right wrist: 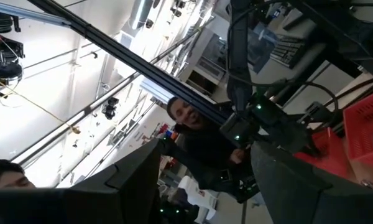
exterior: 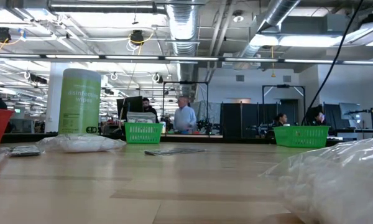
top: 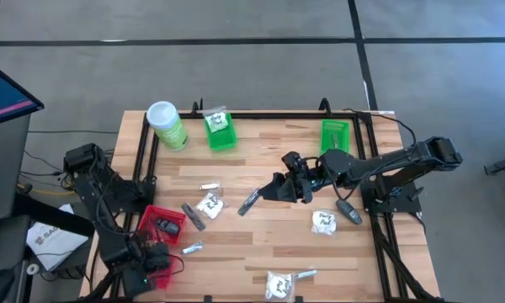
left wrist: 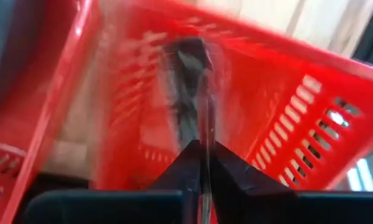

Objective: Pick & Place Travel size toiletries
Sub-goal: Put the black comb into the bottom red basket, then put the black deodorant into the top red basket

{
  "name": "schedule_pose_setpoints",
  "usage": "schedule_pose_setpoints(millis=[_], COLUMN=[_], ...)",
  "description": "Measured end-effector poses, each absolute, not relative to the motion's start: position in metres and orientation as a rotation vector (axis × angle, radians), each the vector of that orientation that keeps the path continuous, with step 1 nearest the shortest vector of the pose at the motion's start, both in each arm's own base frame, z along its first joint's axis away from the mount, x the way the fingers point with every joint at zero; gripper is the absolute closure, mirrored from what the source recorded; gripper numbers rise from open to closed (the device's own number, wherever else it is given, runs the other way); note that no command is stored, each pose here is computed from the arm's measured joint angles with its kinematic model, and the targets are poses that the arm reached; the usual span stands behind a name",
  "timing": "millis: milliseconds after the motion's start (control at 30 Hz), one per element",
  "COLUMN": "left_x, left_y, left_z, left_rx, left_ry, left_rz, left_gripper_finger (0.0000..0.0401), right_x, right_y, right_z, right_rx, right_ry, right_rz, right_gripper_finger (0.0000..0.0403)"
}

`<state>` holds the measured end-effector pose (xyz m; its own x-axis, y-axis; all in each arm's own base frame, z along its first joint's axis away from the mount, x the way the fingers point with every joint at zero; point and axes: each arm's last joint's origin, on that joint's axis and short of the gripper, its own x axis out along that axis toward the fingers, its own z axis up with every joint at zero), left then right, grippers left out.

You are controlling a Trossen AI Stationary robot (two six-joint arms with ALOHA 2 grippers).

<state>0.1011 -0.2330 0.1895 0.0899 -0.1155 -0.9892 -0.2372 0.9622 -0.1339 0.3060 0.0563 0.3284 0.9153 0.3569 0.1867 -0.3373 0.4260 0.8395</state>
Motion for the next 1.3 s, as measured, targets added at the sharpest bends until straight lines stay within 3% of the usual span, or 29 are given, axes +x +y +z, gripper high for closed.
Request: schedule_pose_setpoints(millis=[367, 633, 800, 1033, 1300], left_x=[0.098, 0.104, 0.111, 0.135, 0.167], left_y=[-0.229, -0.194, -0.172, -0.163, -0.146], left_z=[0.211, 0.261, 0.284, 0.299, 0.302], left_rx=[-0.446, -0.646, -0.684, -0.644, -0.641], left_ry=[1.476, 0.995, 0.706, 0.497, 0.422], left_rz=[0.063, 0.095, 0.136, 0.143, 0.221], left_gripper_finger=[0.0272, 0.0262, 0.0275, 0.029, 0.0308], right_x=[0.307, 0.305, 0.304, 0.288, 0.268], right_y=[0.052, 0.056, 0.056, 0.064, 0.067], right_z=[0.328, 0.327, 0.316, 0.279, 0.257], right_rx=[1.035, 1.083, 1.152, 1.223, 1.184], right_ry=[0.049, 0.106, 0.301, 0.783, 1.052], right_rz=[0.468, 0.532, 0.533, 0.349, 0.167], right_gripper_finger=[0.0161, 0.0161, 0.0174, 0.0247, 0.0391])
